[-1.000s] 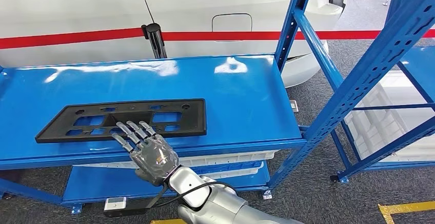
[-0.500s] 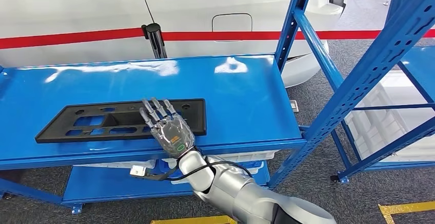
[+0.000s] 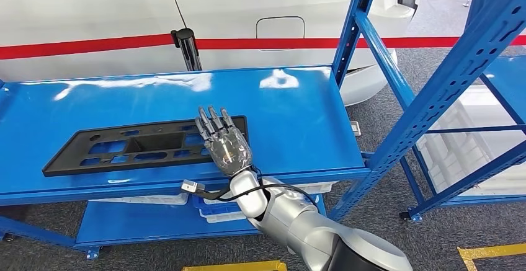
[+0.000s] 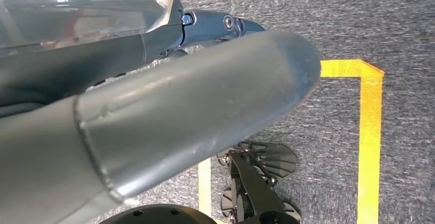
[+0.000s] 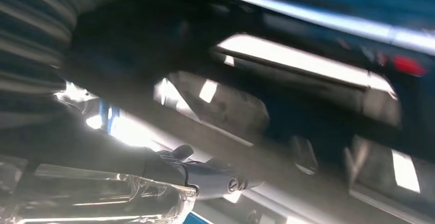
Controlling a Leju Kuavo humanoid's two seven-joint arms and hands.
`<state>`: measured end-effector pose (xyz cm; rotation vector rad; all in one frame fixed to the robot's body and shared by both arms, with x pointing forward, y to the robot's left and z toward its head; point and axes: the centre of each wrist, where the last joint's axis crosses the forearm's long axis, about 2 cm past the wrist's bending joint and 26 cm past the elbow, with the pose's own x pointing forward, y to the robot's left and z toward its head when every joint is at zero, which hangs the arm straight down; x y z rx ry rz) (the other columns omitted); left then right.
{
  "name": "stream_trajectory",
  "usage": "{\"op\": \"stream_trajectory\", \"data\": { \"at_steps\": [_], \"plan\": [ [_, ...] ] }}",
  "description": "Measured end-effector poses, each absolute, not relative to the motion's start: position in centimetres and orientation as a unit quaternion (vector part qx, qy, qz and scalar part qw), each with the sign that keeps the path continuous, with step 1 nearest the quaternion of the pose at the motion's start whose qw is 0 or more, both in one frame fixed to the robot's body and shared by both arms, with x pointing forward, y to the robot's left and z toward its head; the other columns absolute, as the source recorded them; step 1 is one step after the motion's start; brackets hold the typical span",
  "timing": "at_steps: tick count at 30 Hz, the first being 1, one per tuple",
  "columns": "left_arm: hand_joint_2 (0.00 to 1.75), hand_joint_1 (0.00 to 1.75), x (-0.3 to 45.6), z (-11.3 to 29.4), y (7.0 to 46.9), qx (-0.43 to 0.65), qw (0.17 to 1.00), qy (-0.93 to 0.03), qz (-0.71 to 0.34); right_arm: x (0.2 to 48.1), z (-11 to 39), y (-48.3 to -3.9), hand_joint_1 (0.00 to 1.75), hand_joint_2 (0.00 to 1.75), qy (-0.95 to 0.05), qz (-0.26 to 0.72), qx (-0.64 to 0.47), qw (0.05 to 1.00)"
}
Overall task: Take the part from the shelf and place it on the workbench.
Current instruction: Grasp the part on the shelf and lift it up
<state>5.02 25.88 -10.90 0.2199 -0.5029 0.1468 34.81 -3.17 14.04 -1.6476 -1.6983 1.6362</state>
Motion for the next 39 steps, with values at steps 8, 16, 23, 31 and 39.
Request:
{"op": "stream_trajectory", "data": {
  "at_steps": [8,16,23,31,39],
  "plan": [
    [0.0,0.0,5.2,-10.9,25.9,0.109,0.959,-0.252,0.066,35.2,13.5,-3.9,1.75,1.75,-0.531,0.588,-0.598,0.121],
    [0.0,0.0,5.2,-10.9,25.9,0.11,0.96,-0.249,0.068,35.3,13.5,-3.9,1.75,1.75,-0.524,0.591,-0.602,0.116],
    [0.0,0.0,5.1,-10.9,25.7,0.119,0.961,-0.237,0.082,35.0,13.3,-3.7,1.75,1.75,-0.533,0.591,-0.597,0.105],
    [0.0,0.0,5.1,-10.9,25.5,0.117,0.961,-0.238,0.082,35.3,13.5,-4.5,1.75,1.75,-0.585,0.564,-0.558,0.168],
    [0.0,0.0,5.0,-10.9,25.5,0.115,0.961,-0.238,0.082,35.7,13.8,-4.8,1.75,1.75,-0.6,0.548,-0.547,0.203]
  ]
}}
